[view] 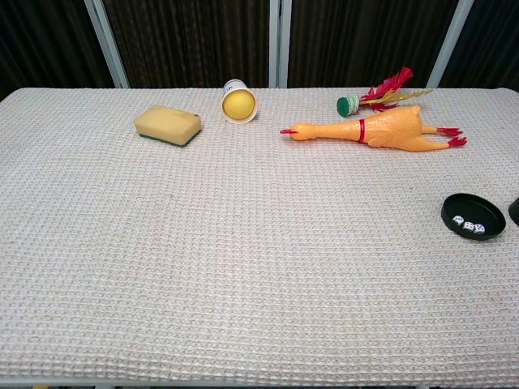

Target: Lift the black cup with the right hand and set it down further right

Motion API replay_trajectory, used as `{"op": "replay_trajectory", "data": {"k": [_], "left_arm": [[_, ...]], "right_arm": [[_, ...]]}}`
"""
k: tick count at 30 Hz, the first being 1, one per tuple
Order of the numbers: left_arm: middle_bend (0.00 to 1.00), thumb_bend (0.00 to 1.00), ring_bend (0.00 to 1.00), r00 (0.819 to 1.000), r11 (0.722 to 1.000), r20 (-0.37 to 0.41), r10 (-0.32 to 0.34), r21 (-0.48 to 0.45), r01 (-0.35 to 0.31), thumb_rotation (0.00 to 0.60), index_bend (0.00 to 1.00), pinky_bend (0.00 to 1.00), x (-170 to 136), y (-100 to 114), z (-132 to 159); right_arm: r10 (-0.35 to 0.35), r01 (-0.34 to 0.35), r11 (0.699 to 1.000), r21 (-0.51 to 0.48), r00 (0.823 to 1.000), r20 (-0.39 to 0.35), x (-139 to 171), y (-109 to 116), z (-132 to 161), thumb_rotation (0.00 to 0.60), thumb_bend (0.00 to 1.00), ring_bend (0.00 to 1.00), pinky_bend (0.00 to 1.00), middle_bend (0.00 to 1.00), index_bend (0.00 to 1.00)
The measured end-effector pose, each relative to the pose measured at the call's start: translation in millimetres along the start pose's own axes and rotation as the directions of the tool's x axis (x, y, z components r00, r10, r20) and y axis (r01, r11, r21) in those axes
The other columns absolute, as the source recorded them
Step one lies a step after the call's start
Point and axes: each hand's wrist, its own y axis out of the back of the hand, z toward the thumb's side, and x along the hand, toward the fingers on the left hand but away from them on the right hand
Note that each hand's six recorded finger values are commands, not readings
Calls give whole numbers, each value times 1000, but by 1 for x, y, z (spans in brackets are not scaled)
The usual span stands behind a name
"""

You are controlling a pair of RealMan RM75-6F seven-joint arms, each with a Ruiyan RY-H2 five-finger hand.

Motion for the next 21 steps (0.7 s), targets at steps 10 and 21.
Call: {"op": "replay_trajectory", "data": {"k": [10,21], "left_arm": [[41,113,0,1000,1000,10,16,3,-16,600,90,105,3,7,6],[41,113,0,1000,1000,5,23,5,-23,600,90,105,1,12,1]], "right_arm": [[-153,148,987,-70,985,-78,17,49,18,600,0,0,0,75,2],[-300,300,954,-22,954,29,54,97,-6,600,12,0,0,73,2]]}}
